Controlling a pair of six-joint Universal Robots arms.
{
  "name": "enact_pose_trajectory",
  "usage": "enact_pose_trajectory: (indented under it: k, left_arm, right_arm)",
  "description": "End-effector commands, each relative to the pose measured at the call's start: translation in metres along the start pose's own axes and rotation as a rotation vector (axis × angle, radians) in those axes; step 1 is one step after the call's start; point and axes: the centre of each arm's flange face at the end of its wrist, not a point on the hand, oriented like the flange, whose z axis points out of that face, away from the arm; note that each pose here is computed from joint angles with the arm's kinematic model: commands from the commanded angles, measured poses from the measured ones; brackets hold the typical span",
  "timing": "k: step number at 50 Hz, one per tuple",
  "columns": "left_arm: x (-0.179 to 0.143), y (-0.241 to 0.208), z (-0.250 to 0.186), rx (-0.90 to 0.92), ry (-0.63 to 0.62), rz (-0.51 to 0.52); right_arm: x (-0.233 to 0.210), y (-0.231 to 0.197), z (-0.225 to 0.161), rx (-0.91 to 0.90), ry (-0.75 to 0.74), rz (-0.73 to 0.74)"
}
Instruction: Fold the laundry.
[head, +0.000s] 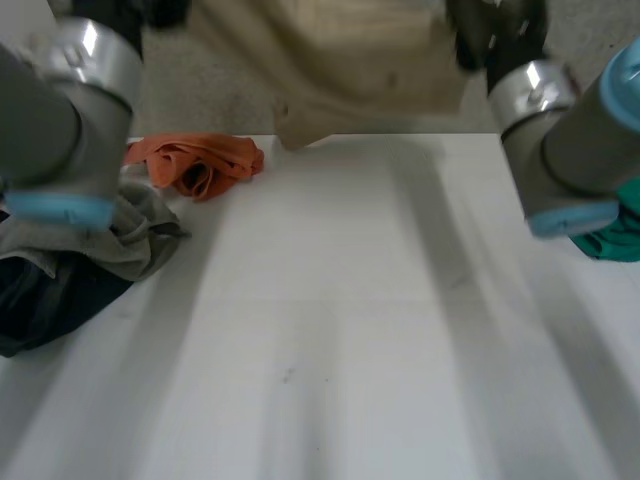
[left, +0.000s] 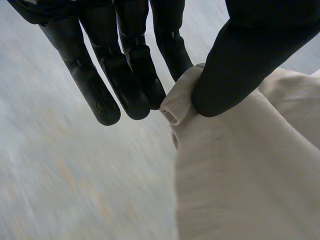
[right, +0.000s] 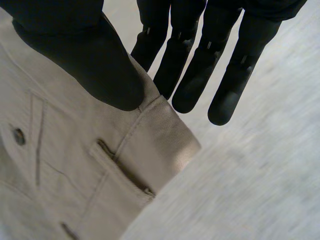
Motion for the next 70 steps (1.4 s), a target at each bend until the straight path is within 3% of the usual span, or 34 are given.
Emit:
enact_pose_trajectory:
  k: [1,6,11,21,26,30,36,42,51,59,65,70]
  left_arm:
    - [0.035,0.081,-0.074,-0.312,0.112,0.018]
    - [0.058,0.127,-0.139,-0.532,0.216,0.069]
    - [0.061,0.129,-0.174,-0.636,0.272,0.113]
    - [0.051,0.069,-0.228,-0.868,0.434,0.213]
    - [0.045,0.032,-0.27,-1.083,0.604,0.295]
    - [0.041,0.014,-0.287,-1.185,0.663,0.313]
    - [0.042,0.003,-0.288,-1.188,0.671,0.36]
    - [0.045,-0.008,-0.3,-1.241,0.766,0.438]
    - [0.055,-0.009,-0.271,-1.121,0.737,0.401]
    - [0.067,0.02,-0.192,-0.783,0.589,0.299]
    - [0.084,0.057,-0.138,-0.594,0.628,0.198]
    - [0.092,0.089,-0.103,-0.546,0.694,0.129]
  right_arm:
    - [-0.045,0.083,-0.046,-0.247,-0.188,-0.043]
    - [-0.068,0.133,-0.094,-0.409,-0.323,-0.146]
    - [-0.066,0.134,-0.119,-0.503,-0.384,-0.177]
    - [-0.045,0.083,-0.162,-0.695,-0.528,-0.182]
    - [-0.026,0.059,-0.214,-0.953,-0.748,-0.29]
    - [-0.019,0.05,-0.23,-0.98,-0.823,-0.334]
    - [-0.017,0.046,-0.243,-1.005,-0.848,-0.323]
    - [-0.017,0.039,-0.263,-1.077,-0.925,-0.276]
    - [-0.018,0.036,-0.265,-1.034,-0.969,-0.258]
    - [-0.022,0.035,-0.262,-0.999,-0.953,-0.219]
    - [-0.023,0.04,-0.259,-0.986,-0.914,-0.198]
    - [-0.025,0.045,-0.259,-0.985,-0.898,-0.186]
